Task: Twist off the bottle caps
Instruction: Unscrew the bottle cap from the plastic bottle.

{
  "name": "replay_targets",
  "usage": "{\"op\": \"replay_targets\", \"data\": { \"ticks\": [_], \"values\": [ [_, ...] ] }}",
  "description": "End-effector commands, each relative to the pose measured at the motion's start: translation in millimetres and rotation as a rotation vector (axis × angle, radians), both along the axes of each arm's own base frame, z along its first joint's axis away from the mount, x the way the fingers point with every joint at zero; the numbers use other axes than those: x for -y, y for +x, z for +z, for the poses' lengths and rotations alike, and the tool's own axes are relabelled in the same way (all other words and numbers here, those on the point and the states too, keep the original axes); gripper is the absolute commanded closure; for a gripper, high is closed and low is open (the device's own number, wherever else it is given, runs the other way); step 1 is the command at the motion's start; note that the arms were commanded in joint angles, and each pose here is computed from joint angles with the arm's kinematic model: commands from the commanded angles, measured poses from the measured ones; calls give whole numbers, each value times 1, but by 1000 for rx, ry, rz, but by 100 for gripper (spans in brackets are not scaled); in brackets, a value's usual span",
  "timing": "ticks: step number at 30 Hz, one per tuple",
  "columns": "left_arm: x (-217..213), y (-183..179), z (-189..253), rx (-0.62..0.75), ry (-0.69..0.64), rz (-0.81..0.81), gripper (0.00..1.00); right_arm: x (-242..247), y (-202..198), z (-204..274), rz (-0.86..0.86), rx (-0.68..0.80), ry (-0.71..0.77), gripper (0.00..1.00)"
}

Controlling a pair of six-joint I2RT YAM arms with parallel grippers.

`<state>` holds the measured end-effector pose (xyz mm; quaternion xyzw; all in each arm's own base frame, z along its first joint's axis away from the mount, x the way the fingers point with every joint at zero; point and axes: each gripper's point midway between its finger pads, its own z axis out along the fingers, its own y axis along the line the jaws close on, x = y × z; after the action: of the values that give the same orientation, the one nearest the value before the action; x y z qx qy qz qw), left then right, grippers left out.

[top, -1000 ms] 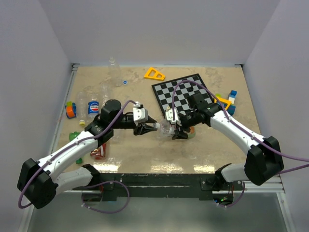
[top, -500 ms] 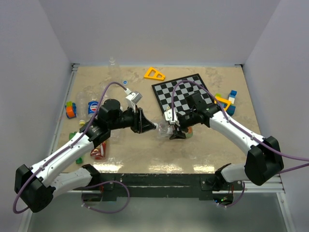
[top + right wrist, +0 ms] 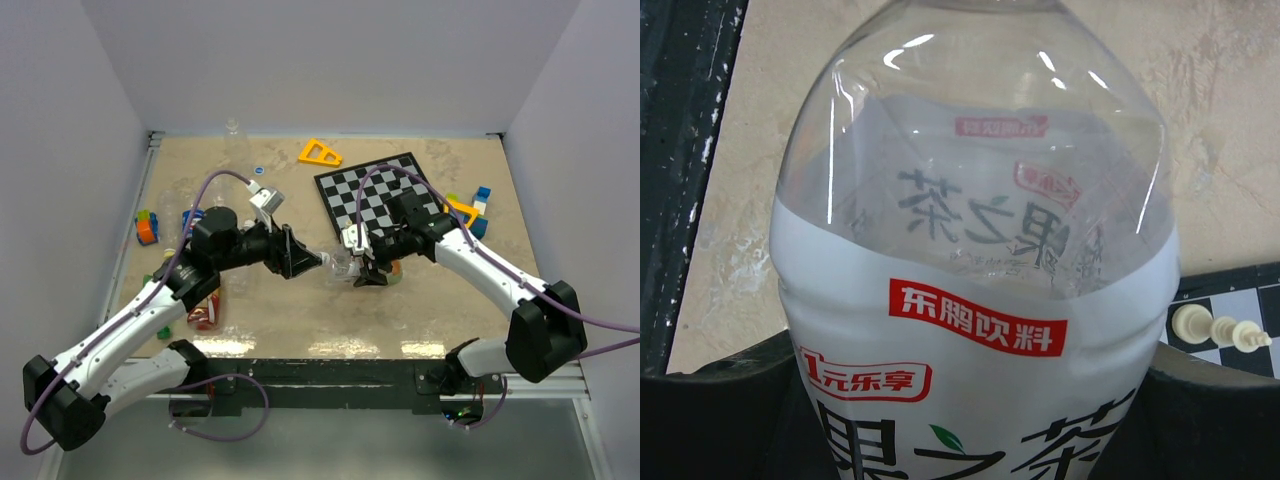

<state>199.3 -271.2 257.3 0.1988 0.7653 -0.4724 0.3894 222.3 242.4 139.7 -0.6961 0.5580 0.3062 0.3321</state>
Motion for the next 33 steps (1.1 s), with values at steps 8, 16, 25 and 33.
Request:
{"op": "replay_targets", "data": {
  "ticks": [8,16,25,33],
  "values": [
    [-42,4,31,577,160,11,4,0,1,3,5,9,0,91],
    [-40,-8,31,853,201,-124,1,0,1,4,6,9,2,91],
    [-25,-14,38,987,196,-261,2,0,1,4,8,9,2,91],
    [-17,-4,29,1064,257,-337,1,0,1,4,9,9,2,91]
  ]
}}
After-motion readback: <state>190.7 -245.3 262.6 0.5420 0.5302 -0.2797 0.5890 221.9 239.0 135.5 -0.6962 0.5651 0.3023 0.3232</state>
